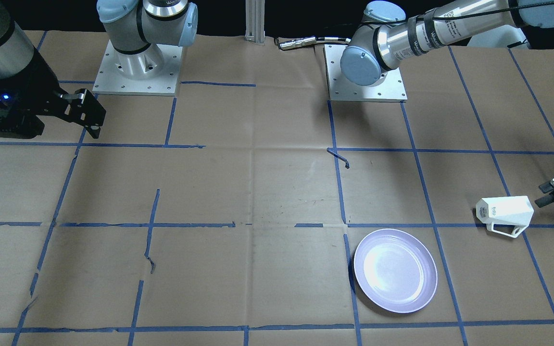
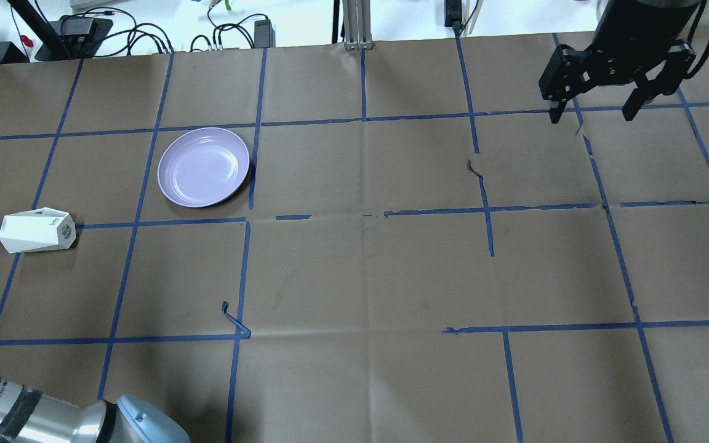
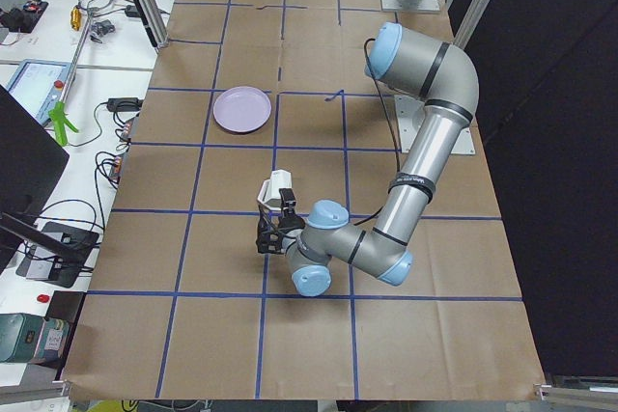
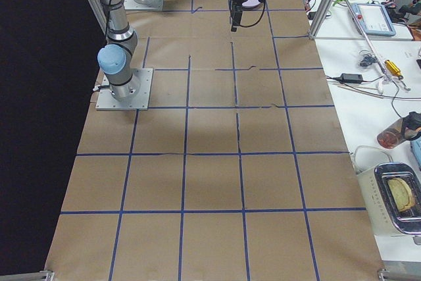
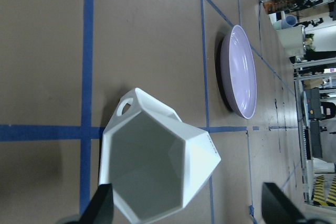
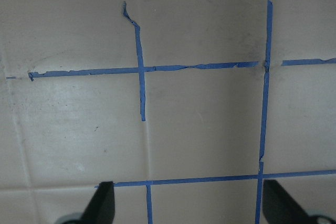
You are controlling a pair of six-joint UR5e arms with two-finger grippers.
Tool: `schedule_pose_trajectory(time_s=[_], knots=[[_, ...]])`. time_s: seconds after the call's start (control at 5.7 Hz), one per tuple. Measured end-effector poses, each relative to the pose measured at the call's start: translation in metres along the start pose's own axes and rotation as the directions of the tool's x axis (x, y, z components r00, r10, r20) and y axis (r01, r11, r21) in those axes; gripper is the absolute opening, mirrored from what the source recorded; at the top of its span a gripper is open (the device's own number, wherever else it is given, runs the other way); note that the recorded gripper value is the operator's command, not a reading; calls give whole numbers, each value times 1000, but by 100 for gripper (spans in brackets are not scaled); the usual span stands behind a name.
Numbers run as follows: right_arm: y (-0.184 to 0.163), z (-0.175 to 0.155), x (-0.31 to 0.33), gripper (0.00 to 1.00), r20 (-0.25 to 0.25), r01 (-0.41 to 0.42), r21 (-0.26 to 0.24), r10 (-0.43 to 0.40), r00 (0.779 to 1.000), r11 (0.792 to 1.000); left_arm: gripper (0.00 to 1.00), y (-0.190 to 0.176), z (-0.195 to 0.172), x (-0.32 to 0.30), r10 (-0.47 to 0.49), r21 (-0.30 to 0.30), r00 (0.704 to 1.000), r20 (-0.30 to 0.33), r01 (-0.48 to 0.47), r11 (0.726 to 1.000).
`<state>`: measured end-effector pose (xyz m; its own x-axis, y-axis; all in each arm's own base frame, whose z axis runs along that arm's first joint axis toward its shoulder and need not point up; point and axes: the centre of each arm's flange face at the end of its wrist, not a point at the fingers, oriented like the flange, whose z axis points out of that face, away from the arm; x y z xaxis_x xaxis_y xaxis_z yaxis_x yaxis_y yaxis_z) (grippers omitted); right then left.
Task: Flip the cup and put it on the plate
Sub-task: 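Lower the left gripper onto the white cup and grasp it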
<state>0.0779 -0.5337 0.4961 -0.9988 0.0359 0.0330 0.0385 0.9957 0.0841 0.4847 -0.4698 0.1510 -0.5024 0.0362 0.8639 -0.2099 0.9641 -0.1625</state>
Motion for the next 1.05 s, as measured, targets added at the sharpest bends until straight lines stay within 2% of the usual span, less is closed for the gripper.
schedule_pose_trajectory(time_s=[0.35,0.53,0.7,0.88,1.05], knots=[[0,0,0,100,0,0,0,0,1000,1000,99,6,35,-18,18,-21,992,-125,-21,1000],[0,0,0,100,0,0,0,0,1000,1000,94,5,45,-19,28,-27,987,-157,-32,999],[0,0,0,100,0,0,0,0,1000,1000,54,4,48,-19,32,-19,985,-167,-36,999],[0,0,0,100,0,0,0,0,1000,1000,10,2,49,-18,34,-8,985,-170,-36,999],[0,0,0,100,0,0,0,0,1000,1000,0,2,48,-18,35,-3,985,-170,-37,999]])
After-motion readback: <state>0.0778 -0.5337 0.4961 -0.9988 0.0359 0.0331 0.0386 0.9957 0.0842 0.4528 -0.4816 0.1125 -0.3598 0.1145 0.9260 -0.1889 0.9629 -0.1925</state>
